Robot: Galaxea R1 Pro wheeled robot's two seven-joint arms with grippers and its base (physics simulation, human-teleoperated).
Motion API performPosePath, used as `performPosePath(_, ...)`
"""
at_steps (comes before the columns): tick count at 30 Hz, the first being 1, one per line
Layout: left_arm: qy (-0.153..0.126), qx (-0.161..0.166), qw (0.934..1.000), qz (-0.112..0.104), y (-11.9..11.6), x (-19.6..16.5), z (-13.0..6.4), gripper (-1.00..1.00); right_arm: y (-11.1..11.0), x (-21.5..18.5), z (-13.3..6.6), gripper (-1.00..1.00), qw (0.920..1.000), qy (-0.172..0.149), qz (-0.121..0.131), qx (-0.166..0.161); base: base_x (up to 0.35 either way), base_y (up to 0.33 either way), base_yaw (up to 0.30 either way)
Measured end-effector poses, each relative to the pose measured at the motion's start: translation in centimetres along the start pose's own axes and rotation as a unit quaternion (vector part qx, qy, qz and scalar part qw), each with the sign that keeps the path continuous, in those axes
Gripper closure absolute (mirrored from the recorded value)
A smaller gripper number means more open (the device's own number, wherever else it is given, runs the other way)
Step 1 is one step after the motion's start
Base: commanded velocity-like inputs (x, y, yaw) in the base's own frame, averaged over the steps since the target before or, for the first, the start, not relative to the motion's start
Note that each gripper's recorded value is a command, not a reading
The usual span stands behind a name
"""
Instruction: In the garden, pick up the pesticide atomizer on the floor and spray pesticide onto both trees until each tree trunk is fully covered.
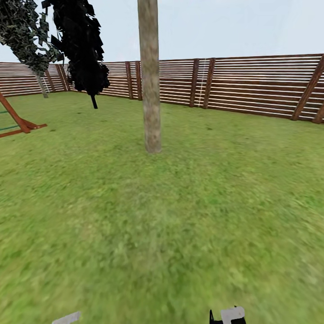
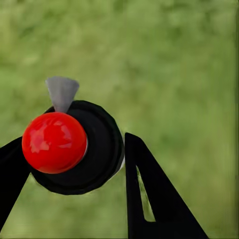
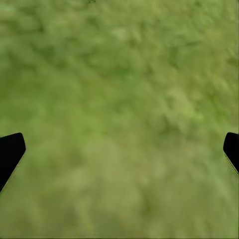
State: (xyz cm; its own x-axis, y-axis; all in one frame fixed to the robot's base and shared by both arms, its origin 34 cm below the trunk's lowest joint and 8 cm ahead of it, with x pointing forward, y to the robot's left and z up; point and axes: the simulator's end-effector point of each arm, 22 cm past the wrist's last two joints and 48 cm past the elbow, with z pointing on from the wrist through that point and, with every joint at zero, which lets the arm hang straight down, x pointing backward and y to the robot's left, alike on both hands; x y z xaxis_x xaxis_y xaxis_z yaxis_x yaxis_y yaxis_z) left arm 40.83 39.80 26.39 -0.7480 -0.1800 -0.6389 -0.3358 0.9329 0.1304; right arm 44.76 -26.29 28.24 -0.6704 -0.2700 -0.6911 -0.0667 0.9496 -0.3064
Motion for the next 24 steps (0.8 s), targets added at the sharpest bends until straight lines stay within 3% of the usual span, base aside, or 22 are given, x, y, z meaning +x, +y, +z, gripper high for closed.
performPosePath(24,-0.001,-0.002,1.0,-0.001,0.24,-0.09,0.03,1.0,-0.15,-0.03,0.04,-1.0,1.0,0.0,0.0,0.002,0.342,0.0,0.005)
